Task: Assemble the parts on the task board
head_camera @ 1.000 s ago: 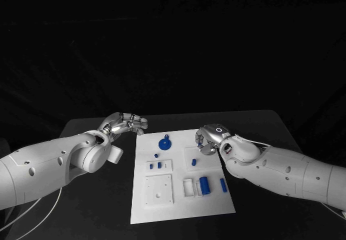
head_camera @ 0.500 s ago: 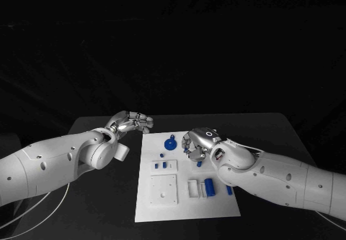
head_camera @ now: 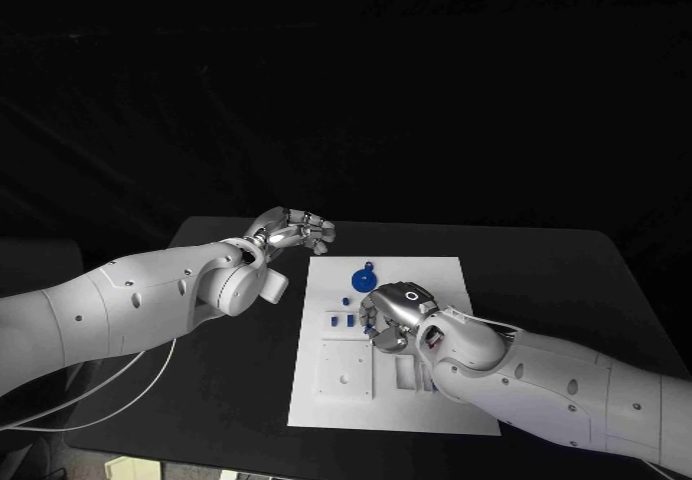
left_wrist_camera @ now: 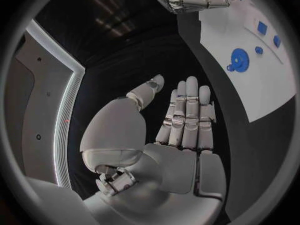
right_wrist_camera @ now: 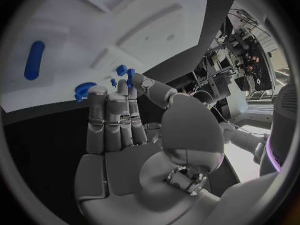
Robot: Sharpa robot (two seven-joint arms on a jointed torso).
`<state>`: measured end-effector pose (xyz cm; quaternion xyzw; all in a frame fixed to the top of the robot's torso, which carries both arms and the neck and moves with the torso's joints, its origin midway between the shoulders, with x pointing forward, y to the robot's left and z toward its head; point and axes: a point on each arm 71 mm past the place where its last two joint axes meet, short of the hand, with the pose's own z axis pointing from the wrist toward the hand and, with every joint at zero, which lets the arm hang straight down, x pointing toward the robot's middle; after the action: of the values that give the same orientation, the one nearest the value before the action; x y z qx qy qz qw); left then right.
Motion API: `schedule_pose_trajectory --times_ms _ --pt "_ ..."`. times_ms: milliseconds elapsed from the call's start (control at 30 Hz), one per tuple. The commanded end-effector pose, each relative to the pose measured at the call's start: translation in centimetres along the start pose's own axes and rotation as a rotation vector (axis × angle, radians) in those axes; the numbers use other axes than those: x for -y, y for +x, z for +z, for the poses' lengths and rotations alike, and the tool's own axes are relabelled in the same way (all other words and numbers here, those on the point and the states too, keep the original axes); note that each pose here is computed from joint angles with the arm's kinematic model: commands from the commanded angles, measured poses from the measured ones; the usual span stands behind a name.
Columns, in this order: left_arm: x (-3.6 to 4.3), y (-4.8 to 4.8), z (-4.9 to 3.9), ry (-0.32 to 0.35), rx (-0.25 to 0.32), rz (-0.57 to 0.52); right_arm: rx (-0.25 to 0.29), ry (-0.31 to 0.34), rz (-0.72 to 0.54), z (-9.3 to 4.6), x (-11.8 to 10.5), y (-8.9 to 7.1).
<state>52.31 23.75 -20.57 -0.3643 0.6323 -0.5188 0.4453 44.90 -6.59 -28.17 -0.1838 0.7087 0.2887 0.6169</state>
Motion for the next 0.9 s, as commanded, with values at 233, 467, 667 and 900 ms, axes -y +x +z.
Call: schedule_pose_trajectory --times_ms 233,467,667,900 --pt "0.26 0.27 0.22 0.014 0.004 -0.013 -0.057 -0.043 -0.034 -0.3 -1.1 1.9" --pt "0.27 0.4 0.25 0.013 -0.002 -0.014 -0.069 -0.045 -0.034 -0.6 -1.3 2.9" --pt "0.26 0.45 0.28 0.012 -0.004 -0.015 -0.067 -0.041 -0.035 -0.7 -1.4 3.2" --pt "0.27 0.55 0.32 0.011 -0.008 -0.016 -0.076 -0.042 -0.032 -0.9 -1.5 3.6"
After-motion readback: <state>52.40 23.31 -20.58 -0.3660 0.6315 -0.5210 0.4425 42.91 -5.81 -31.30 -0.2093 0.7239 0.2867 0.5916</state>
